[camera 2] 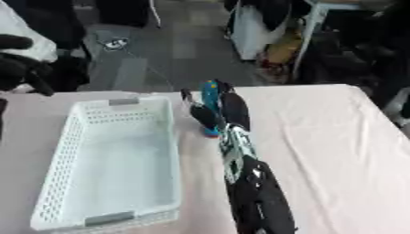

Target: Pick up objects on the table and place them in the box.

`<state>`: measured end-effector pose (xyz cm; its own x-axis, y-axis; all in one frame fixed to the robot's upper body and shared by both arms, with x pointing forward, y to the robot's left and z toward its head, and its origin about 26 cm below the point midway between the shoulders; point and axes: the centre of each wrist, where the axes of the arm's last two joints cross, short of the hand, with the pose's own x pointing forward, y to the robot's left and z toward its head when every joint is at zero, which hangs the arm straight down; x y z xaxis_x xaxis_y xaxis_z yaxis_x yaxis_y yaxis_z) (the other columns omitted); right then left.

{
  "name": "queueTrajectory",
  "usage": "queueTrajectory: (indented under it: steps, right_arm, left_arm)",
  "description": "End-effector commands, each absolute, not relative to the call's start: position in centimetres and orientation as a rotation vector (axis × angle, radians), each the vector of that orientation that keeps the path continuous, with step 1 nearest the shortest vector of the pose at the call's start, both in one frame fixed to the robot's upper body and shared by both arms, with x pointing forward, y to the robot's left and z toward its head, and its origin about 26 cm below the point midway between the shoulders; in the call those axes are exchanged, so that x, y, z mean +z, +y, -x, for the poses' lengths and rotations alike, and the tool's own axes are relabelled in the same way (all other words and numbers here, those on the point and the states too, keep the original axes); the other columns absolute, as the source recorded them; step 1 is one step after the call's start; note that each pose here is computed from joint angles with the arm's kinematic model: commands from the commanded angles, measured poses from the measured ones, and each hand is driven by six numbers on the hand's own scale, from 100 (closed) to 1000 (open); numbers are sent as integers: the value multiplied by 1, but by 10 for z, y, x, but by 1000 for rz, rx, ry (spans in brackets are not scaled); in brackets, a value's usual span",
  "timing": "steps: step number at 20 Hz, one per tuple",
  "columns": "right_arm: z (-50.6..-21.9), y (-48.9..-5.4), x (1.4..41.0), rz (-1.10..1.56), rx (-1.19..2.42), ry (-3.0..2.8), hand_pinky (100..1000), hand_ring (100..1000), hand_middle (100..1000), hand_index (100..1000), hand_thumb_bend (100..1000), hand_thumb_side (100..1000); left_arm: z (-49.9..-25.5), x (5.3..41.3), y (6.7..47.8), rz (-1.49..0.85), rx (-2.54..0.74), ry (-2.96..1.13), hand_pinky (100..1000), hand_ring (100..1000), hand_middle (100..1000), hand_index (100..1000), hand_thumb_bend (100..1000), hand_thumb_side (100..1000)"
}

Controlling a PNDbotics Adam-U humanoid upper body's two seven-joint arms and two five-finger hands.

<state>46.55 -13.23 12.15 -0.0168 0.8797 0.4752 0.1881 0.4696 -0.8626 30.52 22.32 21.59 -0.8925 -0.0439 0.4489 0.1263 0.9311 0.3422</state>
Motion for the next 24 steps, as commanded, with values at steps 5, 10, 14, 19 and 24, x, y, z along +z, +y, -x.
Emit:
queueTrajectory:
  steps: [5, 10, 14, 19, 24]
  right_arm:
    - [-474, -138, 132, 1019, 731, -1518, 859, 768, 904, 1000, 549, 1000]
    - [-477, -140, 133, 1030, 722, -1518, 859, 767, 903, 998, 549, 1000]
    - [-479, -141, 133, 1041, 718, -1517, 860, 768, 903, 996, 549, 1000]
    - [-481, -143, 137, 1059, 710, -1527, 861, 769, 905, 996, 546, 1000]
    - [-483, -146, 137, 1066, 689, -1524, 859, 769, 907, 995, 540, 1000]
  left_arm:
    - [-304, 226, 220, 78, -511, -2665, 461, 608, 744, 667, 173, 827]
    - [-304, 226, 220, 79, -512, -2665, 461, 608, 745, 667, 173, 827]
    - [-304, 226, 220, 80, -513, -2664, 460, 608, 745, 667, 173, 827]
    - [-304, 226, 220, 82, -514, -2665, 460, 608, 745, 667, 173, 827]
    - [-304, 227, 219, 88, -512, -2667, 462, 609, 745, 667, 173, 826]
